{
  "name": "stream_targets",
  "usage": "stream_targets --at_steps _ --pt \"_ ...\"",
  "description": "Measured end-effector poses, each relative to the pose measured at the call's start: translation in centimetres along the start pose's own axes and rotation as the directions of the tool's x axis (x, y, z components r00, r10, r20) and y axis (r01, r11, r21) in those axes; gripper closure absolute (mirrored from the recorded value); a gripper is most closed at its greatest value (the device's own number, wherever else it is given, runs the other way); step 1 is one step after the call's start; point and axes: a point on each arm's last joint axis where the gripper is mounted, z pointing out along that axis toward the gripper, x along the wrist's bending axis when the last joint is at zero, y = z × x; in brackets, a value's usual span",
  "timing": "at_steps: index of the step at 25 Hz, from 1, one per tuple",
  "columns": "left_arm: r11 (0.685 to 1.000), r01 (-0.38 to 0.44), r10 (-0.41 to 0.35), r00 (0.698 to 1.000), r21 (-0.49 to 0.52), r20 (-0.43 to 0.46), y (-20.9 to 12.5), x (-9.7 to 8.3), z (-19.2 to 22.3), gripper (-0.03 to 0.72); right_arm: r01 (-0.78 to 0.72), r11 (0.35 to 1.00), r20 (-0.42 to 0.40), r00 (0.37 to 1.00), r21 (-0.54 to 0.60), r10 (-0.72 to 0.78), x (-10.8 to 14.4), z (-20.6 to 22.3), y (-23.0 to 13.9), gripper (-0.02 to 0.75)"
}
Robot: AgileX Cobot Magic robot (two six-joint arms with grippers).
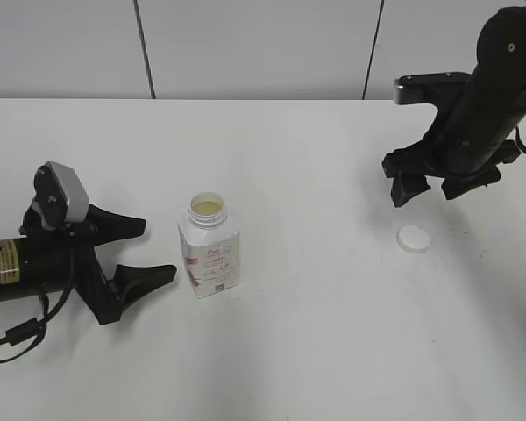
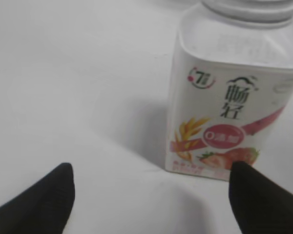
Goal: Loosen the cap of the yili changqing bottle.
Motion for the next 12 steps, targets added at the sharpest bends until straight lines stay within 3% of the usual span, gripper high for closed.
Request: stream_targets --at_steps 3,7,9,12 --pt "0.998 -0.021 0.024 0.998 0.051 -0.061 0.7 0.7 -0.9 0.102 0.002 0.999 -0.001 1.0 -0.041 -0.002 0.1 -1.1 0.7 0.143" --pt "0.989 -0.006 0.037 0.977 0.149 -0.209 2.0 1.9 -2.3 0.102 0.005 0.995 -0.003 1.0 -0.1 -0.006 0.1 -2.7 1.9 0.143" --pt "0.983 0.03 0.026 0.954 0.183 -0.3 2.7 2.6 -3.2 0.102 0.007 0.991 -0.004 1.0 -0.135 -0.007 0.2 -3.7 2.7 0.143" --pt "0.971 0.133 -0.032 0.892 0.196 -0.45 3.7 3.4 -4.7 0.102 0.009 0.986 -0.005 1.0 -0.169 -0.01 0.3 -4.9 3.7 0.143"
